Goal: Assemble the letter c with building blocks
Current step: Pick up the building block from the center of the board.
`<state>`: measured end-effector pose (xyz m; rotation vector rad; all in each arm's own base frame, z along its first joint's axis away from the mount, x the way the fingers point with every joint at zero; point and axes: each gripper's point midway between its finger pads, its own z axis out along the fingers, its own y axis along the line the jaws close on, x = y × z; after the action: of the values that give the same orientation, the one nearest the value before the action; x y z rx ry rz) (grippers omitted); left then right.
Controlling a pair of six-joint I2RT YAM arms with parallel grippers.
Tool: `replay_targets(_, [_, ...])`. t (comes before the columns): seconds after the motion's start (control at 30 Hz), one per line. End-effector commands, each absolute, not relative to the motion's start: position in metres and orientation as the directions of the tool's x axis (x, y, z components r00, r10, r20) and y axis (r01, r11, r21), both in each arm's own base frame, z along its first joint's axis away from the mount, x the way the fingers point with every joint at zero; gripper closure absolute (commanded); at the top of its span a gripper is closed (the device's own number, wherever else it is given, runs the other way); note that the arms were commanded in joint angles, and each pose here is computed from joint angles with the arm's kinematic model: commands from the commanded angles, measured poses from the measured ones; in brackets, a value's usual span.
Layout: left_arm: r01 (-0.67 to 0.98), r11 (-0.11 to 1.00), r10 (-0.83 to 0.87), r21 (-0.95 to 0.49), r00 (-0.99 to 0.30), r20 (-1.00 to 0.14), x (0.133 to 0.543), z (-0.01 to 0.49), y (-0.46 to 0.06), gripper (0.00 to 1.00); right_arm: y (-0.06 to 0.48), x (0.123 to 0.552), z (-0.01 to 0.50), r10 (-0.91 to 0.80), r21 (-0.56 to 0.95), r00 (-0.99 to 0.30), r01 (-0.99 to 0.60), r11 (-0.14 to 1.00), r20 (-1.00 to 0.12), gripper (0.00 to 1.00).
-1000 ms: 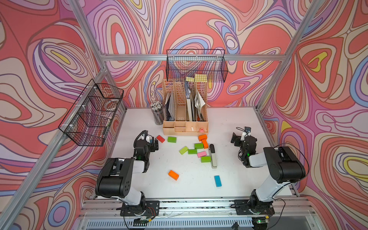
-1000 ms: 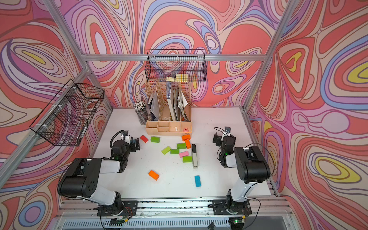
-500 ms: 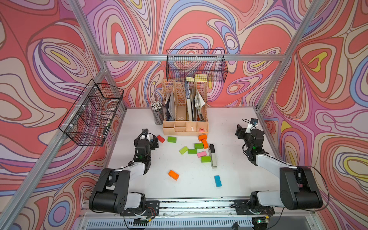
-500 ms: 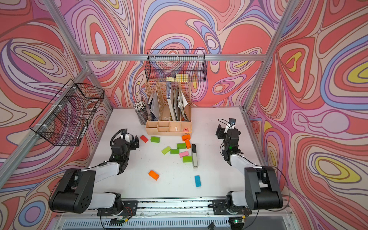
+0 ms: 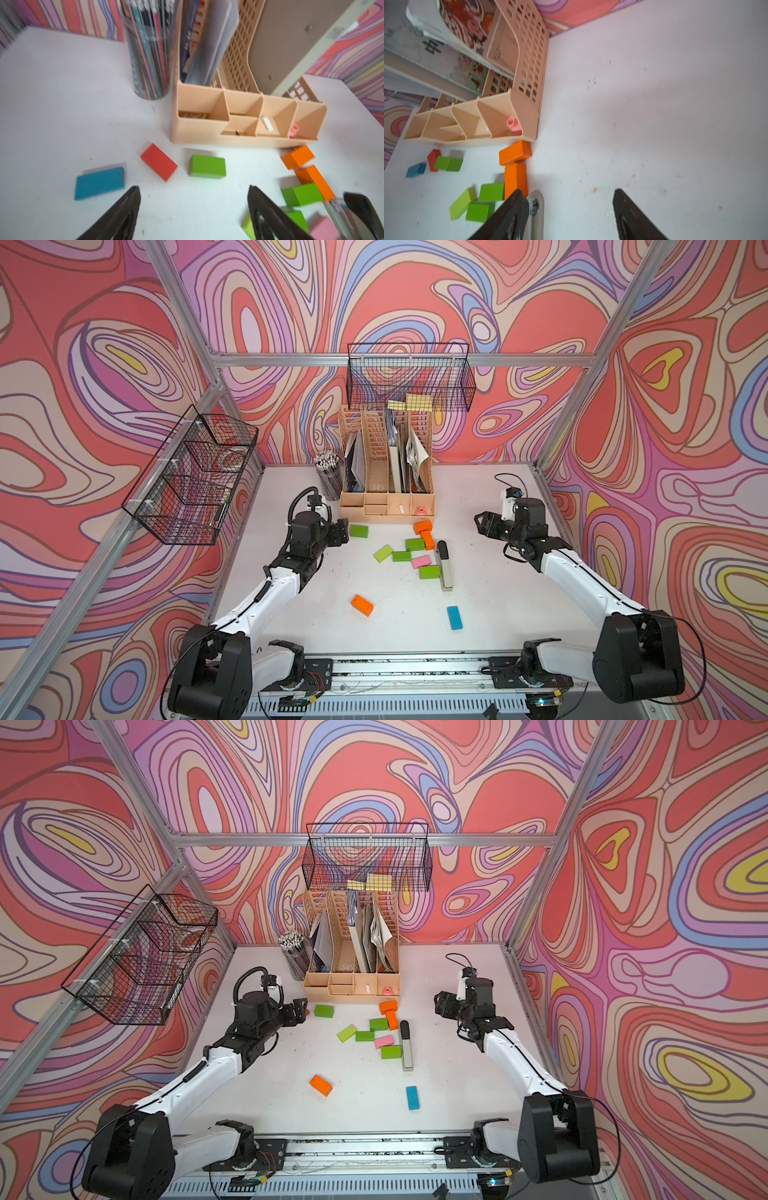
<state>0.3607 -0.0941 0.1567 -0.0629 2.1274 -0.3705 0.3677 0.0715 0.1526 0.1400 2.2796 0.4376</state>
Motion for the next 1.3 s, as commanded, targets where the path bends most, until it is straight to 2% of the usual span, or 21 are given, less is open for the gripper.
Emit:
replay_targets(0.0, [0.103, 0.923, -0.209, -0.371, -0.675, -0.708, 0.332, 0.151, -0.114, 0.19, 0.091, 0.339, 0.141, 0.213, 0.383, -0.764, -0.047, 0.923, -0.609, 0.29])
replay_targets(0.27, [0.021, 0.936, -0.205, -0.352, -0.779, -0.593, 0.284, 0.13, -0.115, 0.29, 0.125, 0.314, 0.141, 0.097, 0.339, -0.795, -0.142, 0.93, -0.599, 0.25])
replay_targets(0.37, [0.018, 0.94, -0.191, -0.34, -0.799, -0.57, 0.275, 0.125, -0.118, 0.3, 0.128, 0.312, 0.138, 0.081, 0.333, -0.799, -0.153, 0.931, -0.596, 0.29])
replay_targets(0.53, [0.055, 0.931, -0.181, -0.362, -0.79, -0.586, 0.272, 0.119, -0.125, 0.26, 0.14, 0.305, 0.131, 0.072, 0.35, -0.822, -0.16, 0.923, -0.565, 0.35])
replay_targets(0.7, [0.1, 0.908, -0.199, -0.407, -0.752, -0.628, 0.269, 0.119, -0.129, 0.28, 0.155, 0.296, 0.131, 0.025, 0.338, -0.831, -0.198, 0.92, -0.556, 0.37])
replay_targets(0.87, [0.082, 0.914, -0.203, -0.398, -0.758, -0.62, 0.262, 0.102, -0.124, 0.28, 0.173, 0.288, 0.133, -0.083, 0.304, -0.818, -0.303, 0.903, -0.569, 0.37])
replay_targets(1.03, [0.066, 0.887, -0.25, -0.458, -0.764, -0.595, 0.259, 0.094, -0.129, 0.29, 0.194, 0.288, 0.136, -0.177, 0.281, -0.785, -0.408, 0.869, -0.593, 0.37])
replay_targets(1.27, [0.054, 0.895, -0.255, -0.443, -0.752, -0.608, 0.255, 0.098, -0.123, 0.29, 0.222, 0.297, 0.126, -0.375, 0.175, -0.692, -0.585, 0.792, -0.616, 0.43])
